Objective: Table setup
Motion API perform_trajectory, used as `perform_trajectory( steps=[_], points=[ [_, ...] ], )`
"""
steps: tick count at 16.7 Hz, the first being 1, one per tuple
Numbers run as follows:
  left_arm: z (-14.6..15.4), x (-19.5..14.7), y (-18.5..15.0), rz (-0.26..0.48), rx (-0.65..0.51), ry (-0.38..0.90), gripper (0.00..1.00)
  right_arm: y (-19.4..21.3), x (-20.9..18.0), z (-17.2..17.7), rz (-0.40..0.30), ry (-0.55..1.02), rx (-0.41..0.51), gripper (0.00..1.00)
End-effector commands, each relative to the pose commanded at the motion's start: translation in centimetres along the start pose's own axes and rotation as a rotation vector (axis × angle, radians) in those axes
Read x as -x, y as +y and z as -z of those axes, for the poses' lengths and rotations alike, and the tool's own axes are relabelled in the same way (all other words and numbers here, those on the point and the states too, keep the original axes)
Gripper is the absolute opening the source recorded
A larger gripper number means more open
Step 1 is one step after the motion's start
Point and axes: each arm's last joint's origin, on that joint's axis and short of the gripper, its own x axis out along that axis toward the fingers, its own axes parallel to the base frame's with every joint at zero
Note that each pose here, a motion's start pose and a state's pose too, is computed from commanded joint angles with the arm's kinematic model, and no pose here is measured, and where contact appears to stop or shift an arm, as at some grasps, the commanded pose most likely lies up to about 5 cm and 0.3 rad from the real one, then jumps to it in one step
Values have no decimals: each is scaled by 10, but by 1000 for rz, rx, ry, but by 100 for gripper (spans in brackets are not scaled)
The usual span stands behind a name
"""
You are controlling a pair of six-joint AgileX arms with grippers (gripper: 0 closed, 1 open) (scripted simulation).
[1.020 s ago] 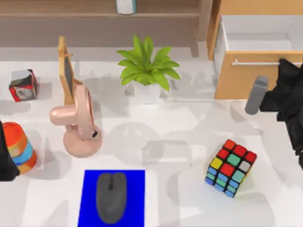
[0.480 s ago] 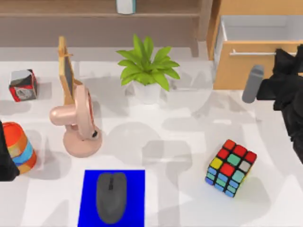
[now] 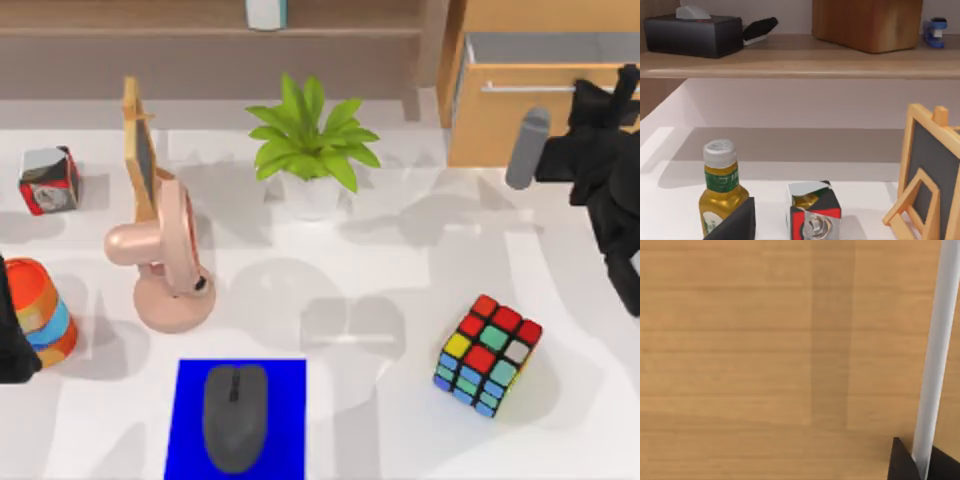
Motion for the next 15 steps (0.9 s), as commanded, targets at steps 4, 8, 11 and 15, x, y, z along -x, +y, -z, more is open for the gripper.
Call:
perform_trajectory(
  steps=[4, 8, 11, 15],
  points=[
    [0, 0, 0, 0, 0, 0, 100, 1, -14, -1, 0, 0, 2, 0],
    [0, 0, 0, 0, 0, 0, 100, 1, -43, -1, 0, 0, 2, 0],
    [0, 0, 0, 0, 0, 0, 100, -1, -61, 0, 1, 0, 0, 0],
    [0, 0, 0, 0, 0, 0, 100, -1, -63, 0, 0, 0, 0, 0]
  ],
)
